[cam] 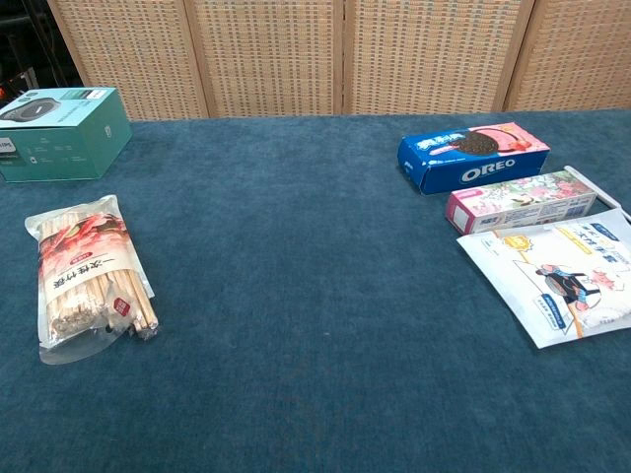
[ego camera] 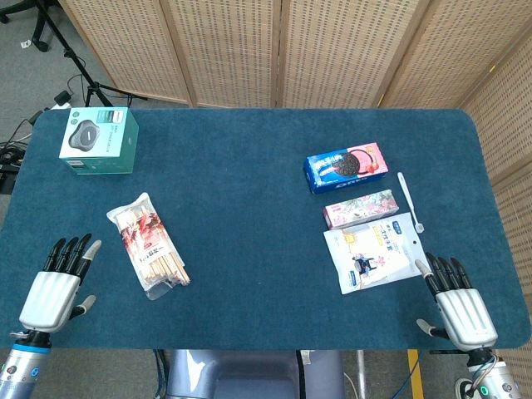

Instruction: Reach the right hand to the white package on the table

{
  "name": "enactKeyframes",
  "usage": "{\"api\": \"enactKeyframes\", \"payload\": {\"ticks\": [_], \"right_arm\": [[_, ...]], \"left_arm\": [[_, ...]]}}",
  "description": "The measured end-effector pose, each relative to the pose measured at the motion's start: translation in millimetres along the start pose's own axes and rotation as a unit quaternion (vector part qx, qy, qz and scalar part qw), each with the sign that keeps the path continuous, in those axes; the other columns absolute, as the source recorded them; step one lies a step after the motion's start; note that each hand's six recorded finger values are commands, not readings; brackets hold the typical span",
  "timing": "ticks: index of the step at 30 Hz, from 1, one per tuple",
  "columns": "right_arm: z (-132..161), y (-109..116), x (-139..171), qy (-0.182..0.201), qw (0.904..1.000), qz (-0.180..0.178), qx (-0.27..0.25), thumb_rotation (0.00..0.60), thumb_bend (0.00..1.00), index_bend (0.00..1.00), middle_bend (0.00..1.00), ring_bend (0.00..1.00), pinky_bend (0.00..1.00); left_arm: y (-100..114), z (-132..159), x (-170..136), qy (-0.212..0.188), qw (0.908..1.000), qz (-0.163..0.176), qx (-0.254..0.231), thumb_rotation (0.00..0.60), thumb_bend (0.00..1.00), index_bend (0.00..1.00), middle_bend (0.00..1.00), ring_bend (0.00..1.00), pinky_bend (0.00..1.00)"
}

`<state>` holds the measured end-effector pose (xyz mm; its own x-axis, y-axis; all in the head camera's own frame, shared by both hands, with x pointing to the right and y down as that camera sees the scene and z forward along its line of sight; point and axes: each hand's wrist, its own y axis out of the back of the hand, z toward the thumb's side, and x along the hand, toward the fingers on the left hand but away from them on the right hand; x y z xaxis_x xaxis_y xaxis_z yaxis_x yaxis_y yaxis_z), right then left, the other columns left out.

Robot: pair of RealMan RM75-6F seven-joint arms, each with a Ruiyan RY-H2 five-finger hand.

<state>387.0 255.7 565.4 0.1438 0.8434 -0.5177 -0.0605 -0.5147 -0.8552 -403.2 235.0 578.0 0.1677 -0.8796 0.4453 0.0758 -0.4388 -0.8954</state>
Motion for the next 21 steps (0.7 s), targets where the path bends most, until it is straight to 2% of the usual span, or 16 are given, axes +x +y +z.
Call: {"api": "enactKeyframes", "payload": {"ticks": [21], "right_arm": [[-1.4, -1.5, -1.1, -0.002, 1.0000, 0.002, 0.002, 0.600, 0.13, 0.00, 0.00, 0.00, 0.00]], "left_arm": [[6.8, -0.7, -1.4, 0.002, 0.9999, 0.016, -0.004, 0.600, 0.17, 0.00, 0.00, 0.00, 0.00]]}}
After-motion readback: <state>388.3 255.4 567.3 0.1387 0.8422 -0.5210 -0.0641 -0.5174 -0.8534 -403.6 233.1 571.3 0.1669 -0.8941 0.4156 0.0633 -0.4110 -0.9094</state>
